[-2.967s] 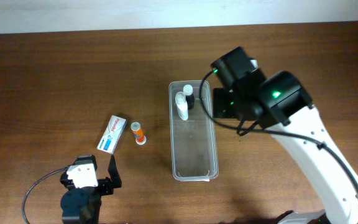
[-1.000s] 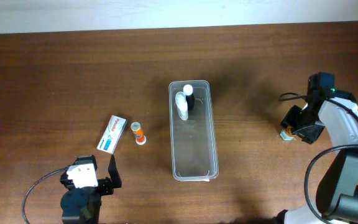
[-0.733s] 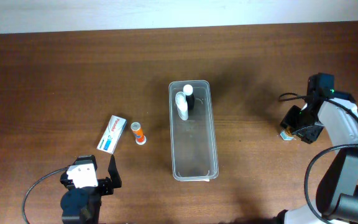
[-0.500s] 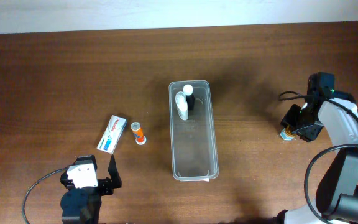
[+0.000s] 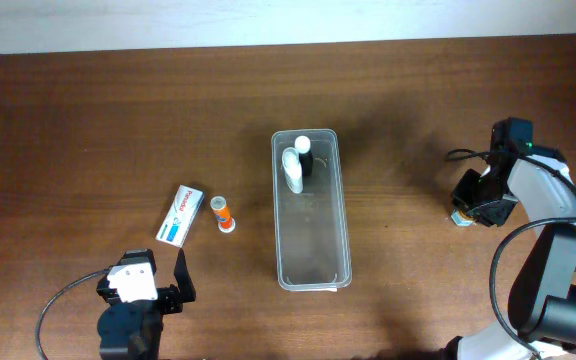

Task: Pack container
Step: 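Move right gripper to the gold-lidded jar and grasp it, then place the gold-lidded jar into the container with the right gripper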

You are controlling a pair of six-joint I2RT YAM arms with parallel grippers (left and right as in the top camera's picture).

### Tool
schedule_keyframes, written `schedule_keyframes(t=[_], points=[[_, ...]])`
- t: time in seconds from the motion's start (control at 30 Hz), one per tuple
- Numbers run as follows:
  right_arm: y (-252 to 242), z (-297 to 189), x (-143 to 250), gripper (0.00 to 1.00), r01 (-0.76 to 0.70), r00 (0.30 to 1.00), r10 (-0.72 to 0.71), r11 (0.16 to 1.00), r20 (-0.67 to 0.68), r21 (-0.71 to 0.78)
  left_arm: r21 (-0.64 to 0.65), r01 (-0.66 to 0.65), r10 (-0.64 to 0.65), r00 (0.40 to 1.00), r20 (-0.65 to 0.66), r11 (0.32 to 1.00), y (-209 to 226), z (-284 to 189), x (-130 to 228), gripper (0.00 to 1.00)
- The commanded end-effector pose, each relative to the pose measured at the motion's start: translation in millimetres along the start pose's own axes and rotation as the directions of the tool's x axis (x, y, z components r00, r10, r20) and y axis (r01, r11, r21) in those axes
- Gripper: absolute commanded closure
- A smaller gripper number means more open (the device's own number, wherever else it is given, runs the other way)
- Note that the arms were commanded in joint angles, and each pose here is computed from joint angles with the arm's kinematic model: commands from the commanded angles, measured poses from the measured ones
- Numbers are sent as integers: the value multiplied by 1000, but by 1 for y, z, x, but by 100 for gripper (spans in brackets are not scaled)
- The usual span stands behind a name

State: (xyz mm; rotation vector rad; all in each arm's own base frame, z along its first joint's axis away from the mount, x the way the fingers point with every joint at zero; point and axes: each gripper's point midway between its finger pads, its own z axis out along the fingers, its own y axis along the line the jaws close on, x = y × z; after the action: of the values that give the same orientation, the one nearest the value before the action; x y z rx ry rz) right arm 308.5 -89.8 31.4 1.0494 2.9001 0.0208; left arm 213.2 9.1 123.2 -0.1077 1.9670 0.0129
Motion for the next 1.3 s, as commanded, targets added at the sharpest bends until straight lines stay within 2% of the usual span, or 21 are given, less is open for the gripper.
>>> schedule_keyframes(t=[0.0,0.23,0.43,0.57,0.73,1.0,1.27], points=[[0,-4,-1,67,-3,1000,3,1000,-9,-3,18,-16,16,1000,12,1000,-3,-1,-2,1],[20,-38,4,71,65,998,-65,998,0,-17,18,-16,16,1000,12,1000,-3,-1,-2,1],[70,-92,25,71,228,971,-223,972,81,-62,18,-16,16,1000,12,1000,-3,-1,-2,1],[112,-131,58,71,386,917,-371,917,144,-98,18,-16,16,1000,12,1000,-3,-1,-2,1],[161,-164,107,71,567,817,-531,811,224,-145,18,-16,16,1000,12,1000,-3,-1,-2,1],[204,-153,172,71,688,724,-653,704,220,-174,18,-16,16,1000,12,1000,-3,-1,-2,1],[222,-117,207,71,680,733,-665,720,145,-134,18,-16,16,1000,12,1000,-3,-1,-2,1]])
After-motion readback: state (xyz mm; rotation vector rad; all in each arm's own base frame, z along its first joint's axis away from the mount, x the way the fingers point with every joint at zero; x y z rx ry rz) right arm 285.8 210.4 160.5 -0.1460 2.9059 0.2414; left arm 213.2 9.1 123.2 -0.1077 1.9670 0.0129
